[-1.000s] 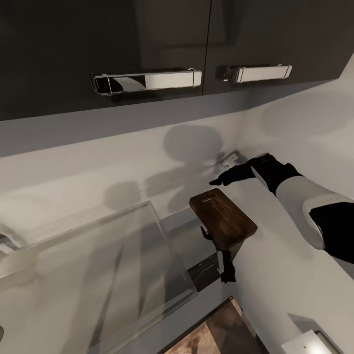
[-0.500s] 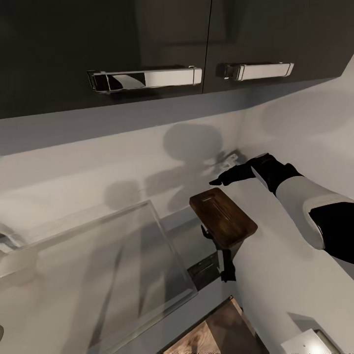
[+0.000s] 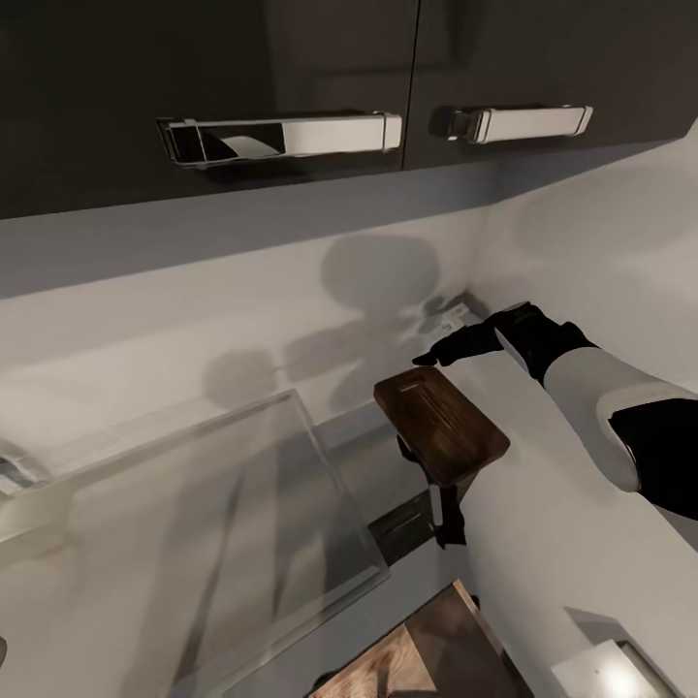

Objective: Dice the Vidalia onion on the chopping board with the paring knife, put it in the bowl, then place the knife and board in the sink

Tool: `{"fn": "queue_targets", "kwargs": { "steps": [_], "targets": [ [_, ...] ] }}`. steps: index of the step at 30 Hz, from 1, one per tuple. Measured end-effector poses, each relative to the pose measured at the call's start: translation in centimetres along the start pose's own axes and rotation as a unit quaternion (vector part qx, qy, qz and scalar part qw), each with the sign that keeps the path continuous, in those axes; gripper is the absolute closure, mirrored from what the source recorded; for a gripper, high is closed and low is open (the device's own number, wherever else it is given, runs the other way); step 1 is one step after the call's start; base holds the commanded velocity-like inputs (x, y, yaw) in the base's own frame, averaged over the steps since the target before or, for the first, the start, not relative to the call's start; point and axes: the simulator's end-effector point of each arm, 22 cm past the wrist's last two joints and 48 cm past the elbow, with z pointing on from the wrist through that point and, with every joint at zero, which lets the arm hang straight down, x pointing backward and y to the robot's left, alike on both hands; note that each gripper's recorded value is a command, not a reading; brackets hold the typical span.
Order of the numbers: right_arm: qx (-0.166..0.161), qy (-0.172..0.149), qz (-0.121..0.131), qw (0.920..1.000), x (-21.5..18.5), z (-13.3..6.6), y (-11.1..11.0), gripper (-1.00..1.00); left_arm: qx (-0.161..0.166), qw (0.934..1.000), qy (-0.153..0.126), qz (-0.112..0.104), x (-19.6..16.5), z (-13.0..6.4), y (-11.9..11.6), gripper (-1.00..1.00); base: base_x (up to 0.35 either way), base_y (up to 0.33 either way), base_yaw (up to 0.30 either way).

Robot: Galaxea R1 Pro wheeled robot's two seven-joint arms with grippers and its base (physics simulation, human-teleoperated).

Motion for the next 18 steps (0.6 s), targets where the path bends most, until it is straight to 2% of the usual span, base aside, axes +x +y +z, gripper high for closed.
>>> {"fn": "queue_targets", "kwargs": {
  "steps": [18],
  "targets": [
    [-0.007,0.010,0.006,0.9999,1.5,1.7,-0.1,-1.00,0.000,0.9999,0.014,0.000,1.1,-0.1,0.0,-1.00,0.000,0.000,0.000]
  ]
}}
